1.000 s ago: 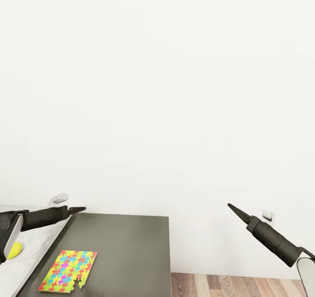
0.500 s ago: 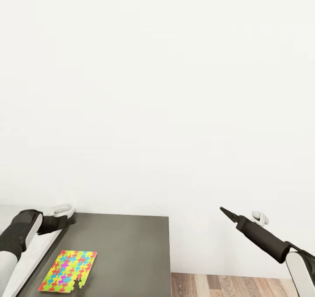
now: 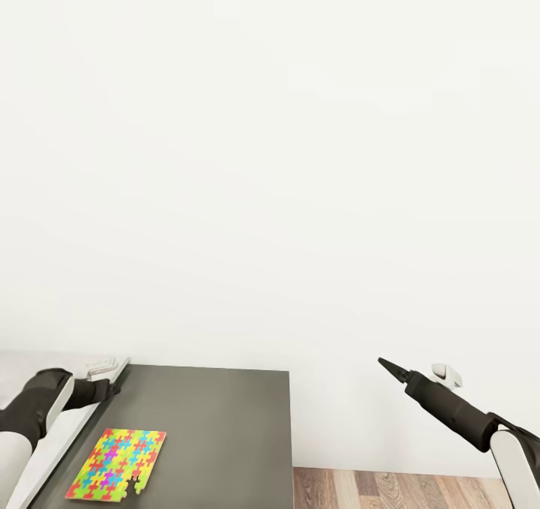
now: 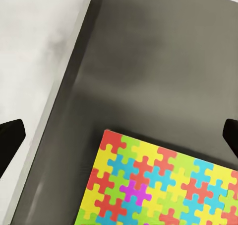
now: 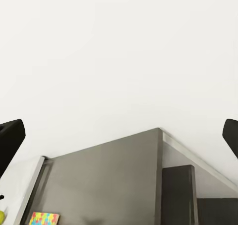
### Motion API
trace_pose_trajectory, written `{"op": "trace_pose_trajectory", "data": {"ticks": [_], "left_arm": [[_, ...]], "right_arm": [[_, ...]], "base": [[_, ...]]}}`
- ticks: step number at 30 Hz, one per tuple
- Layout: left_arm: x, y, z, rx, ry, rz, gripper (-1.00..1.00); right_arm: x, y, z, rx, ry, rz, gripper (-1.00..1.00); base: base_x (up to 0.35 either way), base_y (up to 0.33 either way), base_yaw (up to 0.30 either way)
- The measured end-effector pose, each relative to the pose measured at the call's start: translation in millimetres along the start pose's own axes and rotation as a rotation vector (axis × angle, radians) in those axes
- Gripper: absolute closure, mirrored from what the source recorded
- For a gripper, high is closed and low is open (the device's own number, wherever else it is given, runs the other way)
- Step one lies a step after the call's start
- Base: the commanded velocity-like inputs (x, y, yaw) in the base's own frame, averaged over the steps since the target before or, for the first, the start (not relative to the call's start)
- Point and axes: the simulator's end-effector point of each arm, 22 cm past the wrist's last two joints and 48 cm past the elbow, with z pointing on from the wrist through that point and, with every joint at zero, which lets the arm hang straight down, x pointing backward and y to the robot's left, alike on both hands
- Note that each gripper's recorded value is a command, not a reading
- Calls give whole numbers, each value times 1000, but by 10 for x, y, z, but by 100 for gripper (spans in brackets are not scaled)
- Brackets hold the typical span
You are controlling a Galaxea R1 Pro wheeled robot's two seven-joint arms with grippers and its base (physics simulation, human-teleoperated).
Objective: Put all the toys in the child's room - the three board games (two on the bed and one on the table), the two jigsaw puzzles on the table, and the tennis ball on the table - inside the toy box on the table in the child's room.
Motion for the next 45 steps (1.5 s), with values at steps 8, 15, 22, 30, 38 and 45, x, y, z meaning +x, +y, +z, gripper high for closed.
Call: {"op": "trace_pose_trajectory", "data": {"ticks": [8, 15, 22, 30, 38, 45], "left_arm": [[112, -102, 120, 5, 7, 52, -100], [177, -302, 157, 100, 23, 67, -100], [231, -464, 175, 179, 37, 72, -100], [401, -410, 256, 178, 78, 63, -100], [528, -285, 294, 186, 112, 50, -100], [585, -425, 283, 268, 129, 46, -100]], "right_arm": [[31, -46, 15, 6, 8, 5, -100], [71, -95, 35, 14, 17, 12, -100], [105, -142, 55, 23, 25, 18, -100], [148, -194, 78, 32, 34, 24, -100], [188, -245, 99, 41, 42, 29, -100], [222, -288, 117, 50, 49, 32, -100]], "base": [[0, 0, 0], [0, 0, 0], [0, 0, 0], [0, 0, 0], [0, 0, 0], [0, 0, 0]]}}
